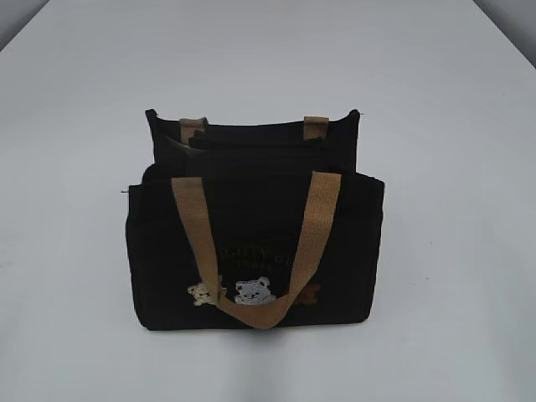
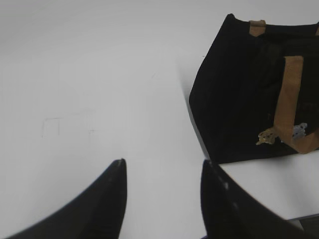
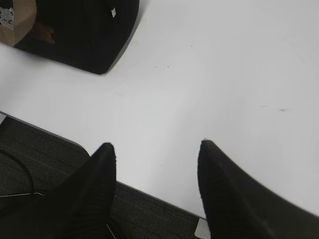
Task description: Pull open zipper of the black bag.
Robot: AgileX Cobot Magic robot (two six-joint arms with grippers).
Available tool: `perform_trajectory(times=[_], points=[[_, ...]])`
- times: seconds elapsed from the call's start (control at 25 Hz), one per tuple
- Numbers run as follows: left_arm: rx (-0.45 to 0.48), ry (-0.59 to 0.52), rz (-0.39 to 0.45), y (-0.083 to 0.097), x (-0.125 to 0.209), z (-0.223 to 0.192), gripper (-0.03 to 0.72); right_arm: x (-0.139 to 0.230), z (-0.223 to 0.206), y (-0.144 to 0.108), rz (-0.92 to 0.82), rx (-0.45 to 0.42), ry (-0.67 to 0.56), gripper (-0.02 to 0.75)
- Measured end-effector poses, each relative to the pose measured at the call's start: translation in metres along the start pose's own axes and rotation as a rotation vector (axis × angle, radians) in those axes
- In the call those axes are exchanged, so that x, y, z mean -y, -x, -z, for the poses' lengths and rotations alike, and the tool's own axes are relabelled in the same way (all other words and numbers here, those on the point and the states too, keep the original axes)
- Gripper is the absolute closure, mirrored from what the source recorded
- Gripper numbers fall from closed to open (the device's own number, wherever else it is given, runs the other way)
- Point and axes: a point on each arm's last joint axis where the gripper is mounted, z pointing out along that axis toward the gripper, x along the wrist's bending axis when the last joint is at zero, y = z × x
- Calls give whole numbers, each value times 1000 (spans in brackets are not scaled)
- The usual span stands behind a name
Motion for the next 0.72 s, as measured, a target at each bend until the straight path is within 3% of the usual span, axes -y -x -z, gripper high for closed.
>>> perform_trajectory(times=[0.24,0.52,0.72], points=[[-4,0,2,0,0,0,335,0,0,0,-9,7,3,325],[-117,5,55,1,0,-1,386,1,3,1,-131,142,31,325],[-152,6,71,1,-1,-1,435,8,13,-3,-133,179,118,325]])
